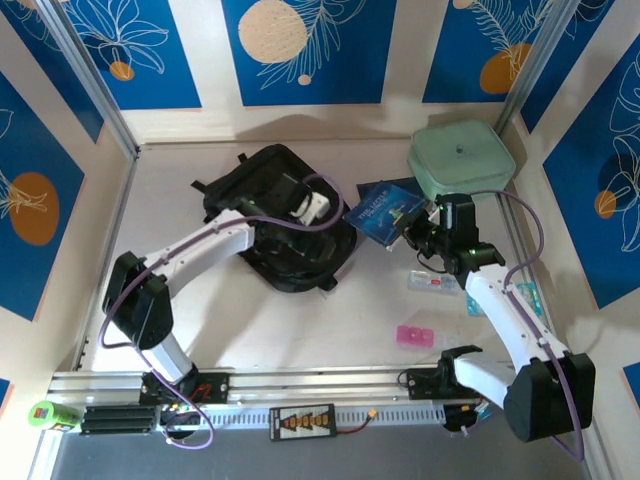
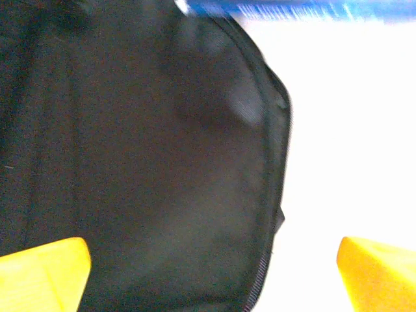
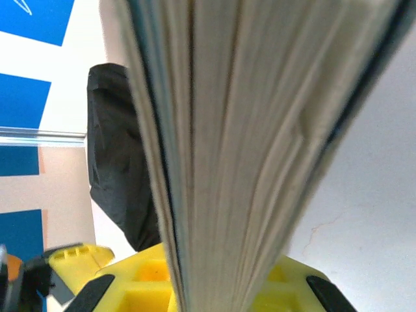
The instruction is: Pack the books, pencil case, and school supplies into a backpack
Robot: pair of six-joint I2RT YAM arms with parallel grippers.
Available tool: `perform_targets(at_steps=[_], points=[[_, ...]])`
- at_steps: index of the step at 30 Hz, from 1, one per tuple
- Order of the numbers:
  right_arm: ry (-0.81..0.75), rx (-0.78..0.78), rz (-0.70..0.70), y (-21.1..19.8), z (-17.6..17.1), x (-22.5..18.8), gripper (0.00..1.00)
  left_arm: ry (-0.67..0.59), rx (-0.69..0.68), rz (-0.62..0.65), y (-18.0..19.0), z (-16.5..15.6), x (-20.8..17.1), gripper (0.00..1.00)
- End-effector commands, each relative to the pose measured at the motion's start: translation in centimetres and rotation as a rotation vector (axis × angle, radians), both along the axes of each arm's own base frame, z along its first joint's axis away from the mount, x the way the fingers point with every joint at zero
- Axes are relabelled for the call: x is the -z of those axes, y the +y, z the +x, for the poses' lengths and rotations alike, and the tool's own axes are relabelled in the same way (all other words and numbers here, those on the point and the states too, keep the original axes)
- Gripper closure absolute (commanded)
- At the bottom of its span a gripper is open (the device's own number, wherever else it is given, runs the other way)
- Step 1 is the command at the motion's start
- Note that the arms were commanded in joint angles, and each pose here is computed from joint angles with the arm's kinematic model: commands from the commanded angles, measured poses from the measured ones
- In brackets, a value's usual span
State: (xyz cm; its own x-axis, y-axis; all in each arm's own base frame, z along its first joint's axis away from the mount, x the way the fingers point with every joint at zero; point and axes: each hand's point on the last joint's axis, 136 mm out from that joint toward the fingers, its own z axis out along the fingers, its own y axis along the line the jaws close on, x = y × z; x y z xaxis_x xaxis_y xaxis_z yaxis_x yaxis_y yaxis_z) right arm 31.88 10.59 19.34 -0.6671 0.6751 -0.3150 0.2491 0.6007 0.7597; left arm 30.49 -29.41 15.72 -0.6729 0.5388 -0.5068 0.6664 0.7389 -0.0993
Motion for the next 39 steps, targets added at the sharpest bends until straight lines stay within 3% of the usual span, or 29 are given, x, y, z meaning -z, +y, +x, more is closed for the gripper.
perform_targets(at_steps=[1, 6, 9, 11, 14, 22, 27, 30, 35, 39], points=[[-0.079, 0.005, 0.010, -0.5, 0.3, -2.5, 0.93, 0.016, 0.181, 0.171, 1.1, -2.5, 1.5, 0.12], [-0.066, 0.015, 0.023, -0.8, 0.2, -2.2, 0.93, 0.084, 0.327, 0.284, 1.1, -4.6, 3.5, 0.32], [-0.060, 0.016, 0.027, -0.8, 0.1, -2.0, 0.93, 0.109, 0.372, 0.343, 1.2, -4.9, 4.7, 0.37], [-0.055, 0.015, 0.031, -0.8, 0.1, -1.9, 0.93, 0.098, 0.385, 0.379, 1.2, -4.6, 5.1, 0.39], [-0.053, 0.016, 0.034, -0.8, 0.1, -1.8, 0.93, 0.042, 0.385, 0.439, 1.1, -3.6, 5.3, 0.51], [-0.049, 0.023, 0.034, -1.0, 0.0, -1.6, 0.93, -0.019, 0.448, 0.542, 0.7, -3.2, 6.2, 0.65], [-0.044, 0.036, 0.039, -1.5, 0.0, -1.5, 0.93, -0.058, 0.488, 0.525, 0.1, -3.3, 5.7, 0.69], [-0.045, 0.042, 0.044, -1.7, 0.1, -1.6, 0.94, -0.064, 0.500, 0.579, 0.8, -3.0, 6.3, 0.71], [-0.045, 0.053, 0.045, -2.1, -0.1, -1.6, 0.93, -0.072, 0.522, 0.581, 0.7, -3.0, 6.3, 0.81], [-0.052, 0.068, 0.039, -2.8, -0.3, -1.9, 0.93, -0.187, 0.495, 0.515, 0.0, -2.1, 3.2, 0.92]])
